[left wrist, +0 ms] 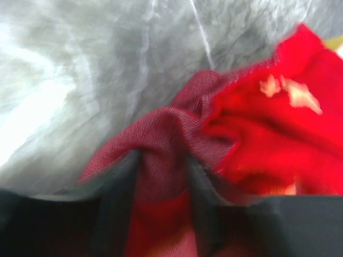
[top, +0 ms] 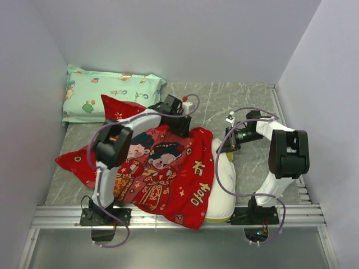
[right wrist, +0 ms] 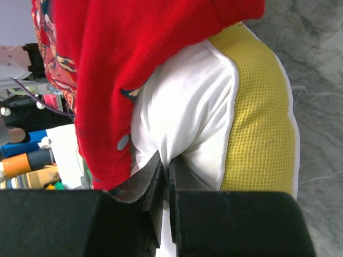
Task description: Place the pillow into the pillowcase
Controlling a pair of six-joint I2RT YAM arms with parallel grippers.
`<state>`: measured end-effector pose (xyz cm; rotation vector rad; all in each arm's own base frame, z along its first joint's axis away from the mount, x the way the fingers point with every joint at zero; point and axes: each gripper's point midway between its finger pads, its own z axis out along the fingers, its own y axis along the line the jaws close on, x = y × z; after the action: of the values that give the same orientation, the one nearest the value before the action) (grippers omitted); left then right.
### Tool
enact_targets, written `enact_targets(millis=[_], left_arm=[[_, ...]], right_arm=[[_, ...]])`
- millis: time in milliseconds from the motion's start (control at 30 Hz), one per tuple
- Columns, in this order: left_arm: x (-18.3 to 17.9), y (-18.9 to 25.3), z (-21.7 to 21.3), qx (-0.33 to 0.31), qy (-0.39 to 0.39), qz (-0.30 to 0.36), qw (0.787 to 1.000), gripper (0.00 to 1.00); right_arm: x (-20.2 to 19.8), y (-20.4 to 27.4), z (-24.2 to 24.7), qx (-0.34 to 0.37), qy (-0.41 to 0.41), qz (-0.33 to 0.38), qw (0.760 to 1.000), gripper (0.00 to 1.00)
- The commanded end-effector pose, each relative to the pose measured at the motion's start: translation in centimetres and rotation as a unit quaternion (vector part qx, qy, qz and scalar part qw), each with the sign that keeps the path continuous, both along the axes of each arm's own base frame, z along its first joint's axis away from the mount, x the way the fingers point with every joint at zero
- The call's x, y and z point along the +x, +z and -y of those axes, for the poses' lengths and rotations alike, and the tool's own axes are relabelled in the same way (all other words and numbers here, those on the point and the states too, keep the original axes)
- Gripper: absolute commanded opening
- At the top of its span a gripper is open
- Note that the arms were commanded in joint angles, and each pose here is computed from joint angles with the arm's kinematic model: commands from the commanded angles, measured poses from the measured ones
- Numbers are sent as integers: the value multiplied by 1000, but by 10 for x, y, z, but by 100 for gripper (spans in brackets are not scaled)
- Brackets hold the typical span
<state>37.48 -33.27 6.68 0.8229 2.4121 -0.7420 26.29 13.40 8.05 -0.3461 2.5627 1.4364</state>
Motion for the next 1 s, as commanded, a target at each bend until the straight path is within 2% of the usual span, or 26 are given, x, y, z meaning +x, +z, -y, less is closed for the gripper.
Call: enact_targets(millis=[0, 33, 67, 133, 300, 367, 433, 533, 567, 633, 667, 700, 733, 767, 800, 833, 867, 900, 933, 967], left_arm=[[3, 30, 58, -112, -54, -24, 992, 35], [-3, 39, 73, -147, -84, -32, 985, 27], [-2, 44, 85, -169, -86, -39, 981, 12], [2, 88, 117, -243, -117, 1, 963, 0], [2, 186, 175, -359, -132, 28, 923, 0], [8, 192, 187, -366, -129, 37, 921, 0], [25, 172, 189, -340, -107, 41, 934, 1], [63, 164, 153, -293, -58, 67, 952, 34], [83, 154, 126, -272, -40, 79, 958, 52], [94, 147, 86, -229, -5, 80, 970, 61], [88, 158, 60, -206, -10, 106, 973, 63], [90, 153, 28, -173, 13, 103, 979, 64], [76, 191, 5, -166, 17, 143, 976, 65], [64, 167, -22, -120, 17, 141, 983, 65], [50, 170, -36, -98, 18, 147, 984, 65], [25, 193, -60, -75, 32, 161, 983, 67], [4, 170, -76, -37, 13, 155, 987, 69], [-14, 167, -86, -25, 9, 149, 988, 70], [-44, 176, -101, -18, 6, 143, 990, 70], [-69, 145, -111, 8, -5, 105, 994, 71]], right_arm=[[-9, 7, -7, 27, 5, -13, 1000, 0], [-8, 7, -7, 32, 2, -18, 999, 0], [-4, 5, -8, 33, -1, -15, 999, 0], [1, 6, -9, 36, -8, -19, 999, 0], [35, 20, -11, 37, -35, 9, 999, 0], [54, 27, -7, 39, -50, 33, 997, 0], [75, 34, 2, 43, -89, 31, 995, 0], [103, 43, 19, 37, -136, 52, 989, 0], [108, 45, 23, 35, -144, 58, 987, 0], [111, 46, 32, 23, -160, 62, 985, 0], [110, 50, 37, 16, -164, 73, 984, 5], [103, 49, 40, 3, -158, 71, 985, 13], [100, 53, 46, -18, -161, 81, 983, 28], [93, 56, 53, -31, -170, 67, 983, 37], [90, 61, 58, -46, -163, 82, 982, 46], [85, 69, 65, -66, -166, 91, 980, 64], [79, 74, 70, -76, -166, 89, 979, 71], [63, 78, 73, -89, -150, 74, 982, 75], [52, 79, 76, -107, -138, 68, 982, 84], [41, 75, 80, -129, -124, 54, 982, 84]])
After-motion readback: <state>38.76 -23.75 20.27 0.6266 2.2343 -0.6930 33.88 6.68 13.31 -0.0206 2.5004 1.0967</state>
